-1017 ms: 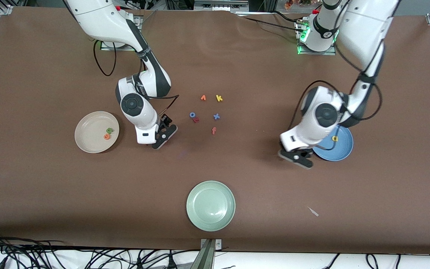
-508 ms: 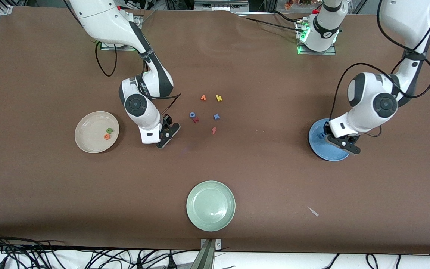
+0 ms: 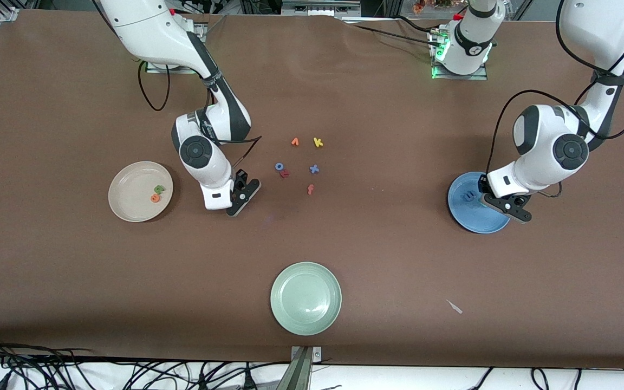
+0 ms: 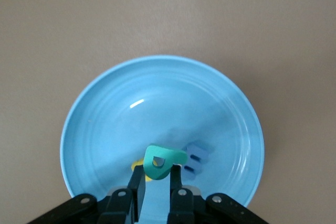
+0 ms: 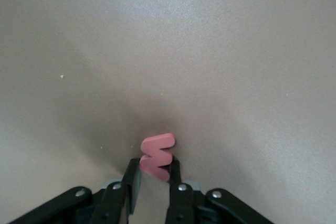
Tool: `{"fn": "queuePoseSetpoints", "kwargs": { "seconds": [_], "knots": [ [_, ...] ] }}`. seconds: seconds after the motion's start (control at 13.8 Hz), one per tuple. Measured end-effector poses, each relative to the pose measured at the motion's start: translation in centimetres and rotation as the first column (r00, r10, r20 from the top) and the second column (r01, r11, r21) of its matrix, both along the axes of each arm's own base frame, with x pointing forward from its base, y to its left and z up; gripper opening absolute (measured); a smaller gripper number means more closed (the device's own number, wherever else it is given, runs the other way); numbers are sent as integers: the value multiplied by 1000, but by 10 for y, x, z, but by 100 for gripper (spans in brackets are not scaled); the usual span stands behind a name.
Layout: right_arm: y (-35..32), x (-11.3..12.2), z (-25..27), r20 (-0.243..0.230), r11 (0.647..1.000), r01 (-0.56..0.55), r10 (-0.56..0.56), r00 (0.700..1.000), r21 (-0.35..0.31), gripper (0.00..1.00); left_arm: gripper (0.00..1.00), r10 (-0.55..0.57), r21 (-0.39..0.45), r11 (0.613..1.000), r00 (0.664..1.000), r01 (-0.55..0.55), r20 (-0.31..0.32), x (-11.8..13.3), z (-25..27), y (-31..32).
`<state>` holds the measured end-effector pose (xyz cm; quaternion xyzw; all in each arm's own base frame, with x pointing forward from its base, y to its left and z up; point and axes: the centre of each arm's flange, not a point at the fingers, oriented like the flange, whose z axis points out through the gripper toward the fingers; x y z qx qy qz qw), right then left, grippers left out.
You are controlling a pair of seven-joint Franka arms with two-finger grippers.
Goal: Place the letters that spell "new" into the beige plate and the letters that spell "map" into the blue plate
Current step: 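Place the cyan b on the blue plate while the right gripper grasps the w, then place the pink w on the white plate while the left gripper withdraws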
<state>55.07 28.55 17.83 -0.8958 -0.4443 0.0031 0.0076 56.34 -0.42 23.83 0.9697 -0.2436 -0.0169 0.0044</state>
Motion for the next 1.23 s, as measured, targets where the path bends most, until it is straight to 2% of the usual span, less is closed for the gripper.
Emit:
{"fn": "queuePoseSetpoints", "kwargs": {
  "seconds": [0.22,0.29,0.36,0.65,0.87,1.09,1.23],
  "knots": [
    [4,3,2,8,1000,-4,4,1000,5,26,57,1,-3,1000,1000,-1,26,7,-5,-1],
    [7,6,4,14,1000,-5,5,1000,9,26,57,1,-4,1000,1000,-1,31,9,-7,-1],
    [8,10,9,13,1000,-5,5,1000,10,26,61,1,-4,1000,999,-1,33,9,-8,-1],
    [-27,33,36,-74,998,56,-59,995,-42,26,99,8,-3,1000,999,-8,40,10,-4,3],
    [-95,47,53,-150,981,152,-169,974,-117,26,100,7,1,1000,996,-7,86,13,29,3],
    [-153,54,61,-189,956,234,-266,945,-178,26,100,6,15,1000,994,-8,108,8,93,3],
    [-189,57,66,-201,935,283,-326,924,-212,26,100,31,24,999,995,-33,100,-4,138,3]
  ]
}}
